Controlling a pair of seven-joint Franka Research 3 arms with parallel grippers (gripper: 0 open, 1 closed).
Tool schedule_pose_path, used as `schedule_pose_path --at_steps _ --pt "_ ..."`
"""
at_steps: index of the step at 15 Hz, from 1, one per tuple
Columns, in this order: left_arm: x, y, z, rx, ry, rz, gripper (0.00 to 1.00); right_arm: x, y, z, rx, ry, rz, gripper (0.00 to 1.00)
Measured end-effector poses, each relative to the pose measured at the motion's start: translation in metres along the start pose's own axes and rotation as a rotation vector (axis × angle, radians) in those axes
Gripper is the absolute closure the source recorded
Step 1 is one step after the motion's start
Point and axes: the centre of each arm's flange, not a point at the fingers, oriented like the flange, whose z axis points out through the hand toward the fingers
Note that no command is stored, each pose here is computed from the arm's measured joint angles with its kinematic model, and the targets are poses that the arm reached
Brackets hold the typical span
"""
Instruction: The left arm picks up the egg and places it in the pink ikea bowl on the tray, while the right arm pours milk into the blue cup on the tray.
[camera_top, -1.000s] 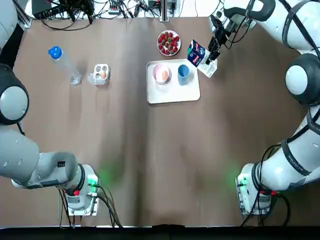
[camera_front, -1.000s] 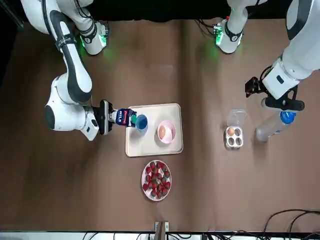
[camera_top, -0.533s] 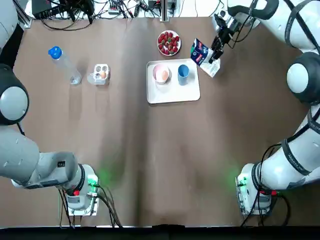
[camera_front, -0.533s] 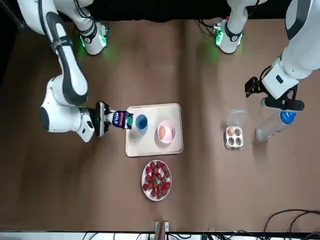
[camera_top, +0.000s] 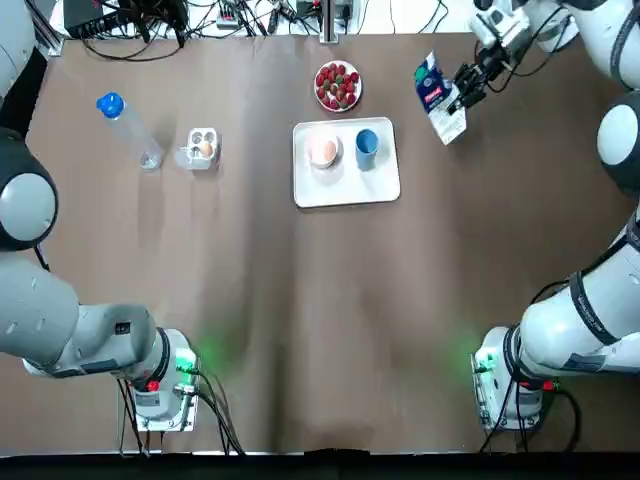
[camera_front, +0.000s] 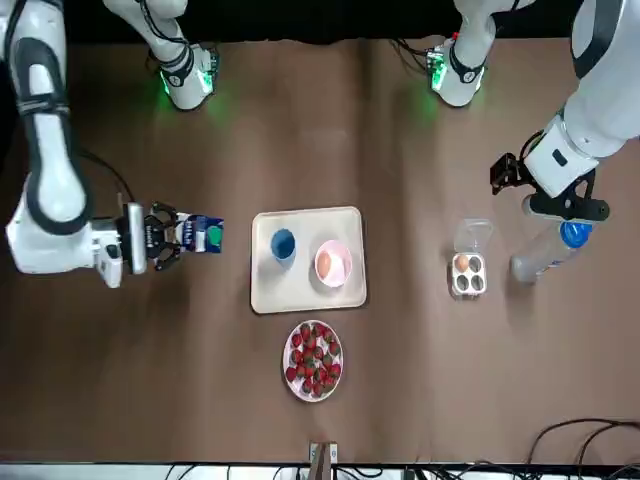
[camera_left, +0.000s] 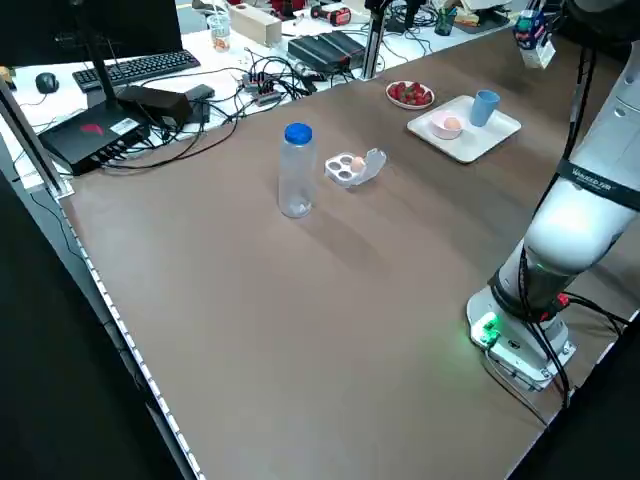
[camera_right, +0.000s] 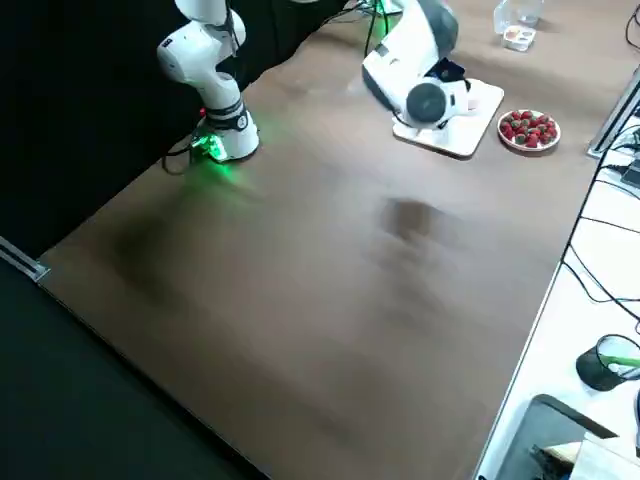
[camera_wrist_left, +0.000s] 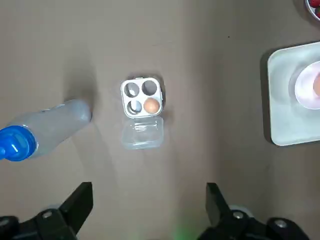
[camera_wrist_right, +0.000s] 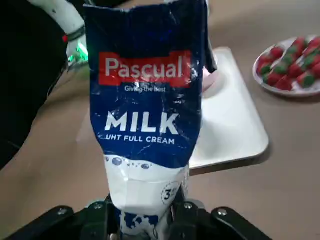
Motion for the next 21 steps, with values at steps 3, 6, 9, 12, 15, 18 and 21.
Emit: schedule_pose_path --at_steps 3,6,9,12,15,18,21 --pt "0.000 0.000 0.000 0.000 0.000 0.001 0.00 -0.046 0.003 -0.019 0.002 0.118 -0.061 0.58" --pt "0.000 0.001 0.000 0.000 0.000 0.002 0.00 -0.095 0.010 -0.027 -0.006 0.238 -0.100 0.58" --pt "0.000 0.002 0.000 0.000 -0.001 0.004 0.00 -0.134 0.010 -0.042 0.009 0.346 -0.114 0.58" --pt "0.000 0.003 0.001 0.001 -0.004 0.006 0.00 -0.164 0.005 -0.062 0.017 0.438 -0.135 0.58" --pt "0.000 0.004 0.002 0.001 -0.005 0.006 0.00 -0.209 0.005 -0.065 -0.029 0.491 -0.206 0.58" --pt "0.000 0.004 0.002 0.001 -0.006 0.006 0.00 -0.244 0.006 -0.057 -0.058 0.526 -0.239 0.58" --pt "0.000 0.004 0.002 0.001 -0.006 0.004 0.00 -0.278 0.001 -0.059 -0.097 0.555 -0.253 0.58"
